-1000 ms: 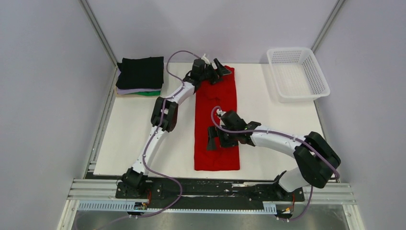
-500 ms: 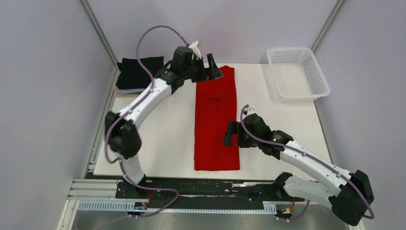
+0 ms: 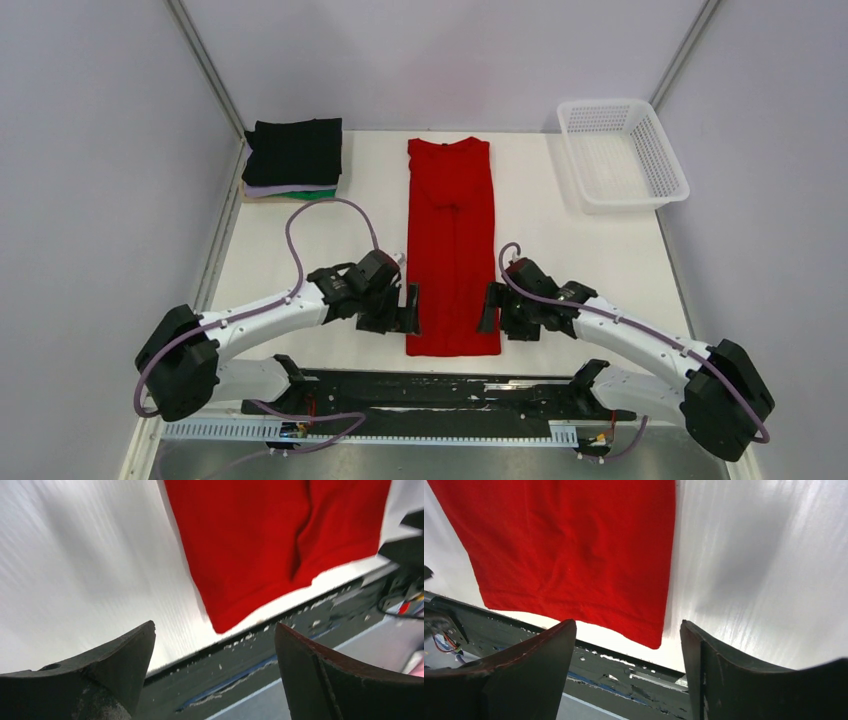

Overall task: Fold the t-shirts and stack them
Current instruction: Grab the bottom of the folded rectangular tshirt with both arms

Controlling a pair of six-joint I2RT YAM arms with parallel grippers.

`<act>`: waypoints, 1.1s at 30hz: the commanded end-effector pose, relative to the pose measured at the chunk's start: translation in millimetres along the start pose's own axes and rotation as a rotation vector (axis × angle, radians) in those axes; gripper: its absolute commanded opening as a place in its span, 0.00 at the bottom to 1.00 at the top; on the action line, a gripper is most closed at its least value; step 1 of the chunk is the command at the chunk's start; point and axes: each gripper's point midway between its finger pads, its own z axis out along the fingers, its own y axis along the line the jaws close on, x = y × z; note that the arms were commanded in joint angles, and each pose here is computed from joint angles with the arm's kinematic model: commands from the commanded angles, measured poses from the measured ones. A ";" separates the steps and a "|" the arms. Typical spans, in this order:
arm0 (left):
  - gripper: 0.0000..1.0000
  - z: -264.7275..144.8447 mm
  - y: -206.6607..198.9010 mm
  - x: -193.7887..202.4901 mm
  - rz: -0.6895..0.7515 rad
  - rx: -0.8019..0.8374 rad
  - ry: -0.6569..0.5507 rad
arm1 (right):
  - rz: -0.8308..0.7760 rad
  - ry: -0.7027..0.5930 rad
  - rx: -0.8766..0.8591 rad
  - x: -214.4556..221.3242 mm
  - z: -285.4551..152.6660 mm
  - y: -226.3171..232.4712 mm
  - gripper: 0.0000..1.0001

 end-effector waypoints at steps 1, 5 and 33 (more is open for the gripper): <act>0.90 -5.1 -13.8 23.1 -0.032 0.042 0.048 | 0.029 0.013 -0.064 -1.0 9.1 14.2 0.72; 0.78 13.3 -16.2 42.3 -0.059 0.068 0.111 | 0.039 0.030 -0.033 3.8 16.5 6.6 0.69; 0.00 33.6 18.3 64.9 -0.108 -0.083 0.156 | 0.023 0.147 0.004 41.4 17.4 -20.8 0.06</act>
